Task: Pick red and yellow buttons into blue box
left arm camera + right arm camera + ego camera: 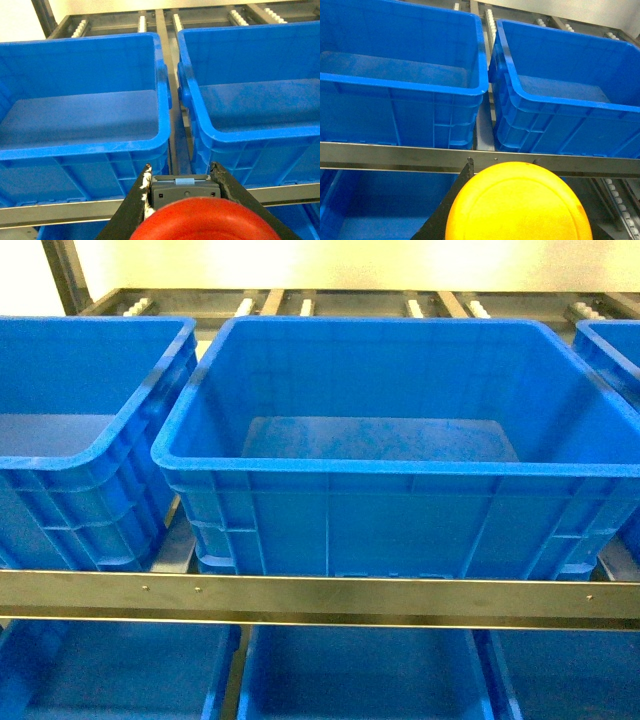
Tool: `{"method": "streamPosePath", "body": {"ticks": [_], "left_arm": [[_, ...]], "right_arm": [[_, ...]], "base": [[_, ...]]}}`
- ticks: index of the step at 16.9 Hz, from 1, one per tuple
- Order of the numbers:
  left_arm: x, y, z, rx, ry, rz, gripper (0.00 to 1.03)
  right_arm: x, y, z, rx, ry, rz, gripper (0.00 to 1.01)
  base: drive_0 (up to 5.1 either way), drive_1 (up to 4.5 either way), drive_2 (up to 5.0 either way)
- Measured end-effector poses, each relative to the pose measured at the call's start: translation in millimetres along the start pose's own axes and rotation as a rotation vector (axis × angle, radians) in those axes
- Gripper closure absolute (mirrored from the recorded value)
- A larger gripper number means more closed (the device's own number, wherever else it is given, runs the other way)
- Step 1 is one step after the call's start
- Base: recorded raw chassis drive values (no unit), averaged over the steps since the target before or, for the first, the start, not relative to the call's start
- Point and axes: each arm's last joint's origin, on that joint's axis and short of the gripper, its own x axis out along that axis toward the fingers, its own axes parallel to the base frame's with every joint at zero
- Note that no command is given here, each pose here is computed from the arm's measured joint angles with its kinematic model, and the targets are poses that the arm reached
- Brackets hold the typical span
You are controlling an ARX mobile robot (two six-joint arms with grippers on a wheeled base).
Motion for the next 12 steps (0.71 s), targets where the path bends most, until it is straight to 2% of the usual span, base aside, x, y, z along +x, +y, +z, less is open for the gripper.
{"method": "streamPosePath", "body": {"ticks": [11, 12], "left_arm": [[0.0, 0.2, 0.6, -0.002, -0.006, 0.001, 0.76], [0.0, 0.2, 0.1, 0.000, -0.001, 0.002, 0.76]], "right_arm": [[0.0, 0.1, -0.2, -0.001, 0.002, 0.002, 0.75], [0.0, 0.1, -0.4, -0.002, 0.004, 0.002, 0.75]], "base": [[0.2, 4.48, -4.1], [0.0, 0.00, 0.0]]}}
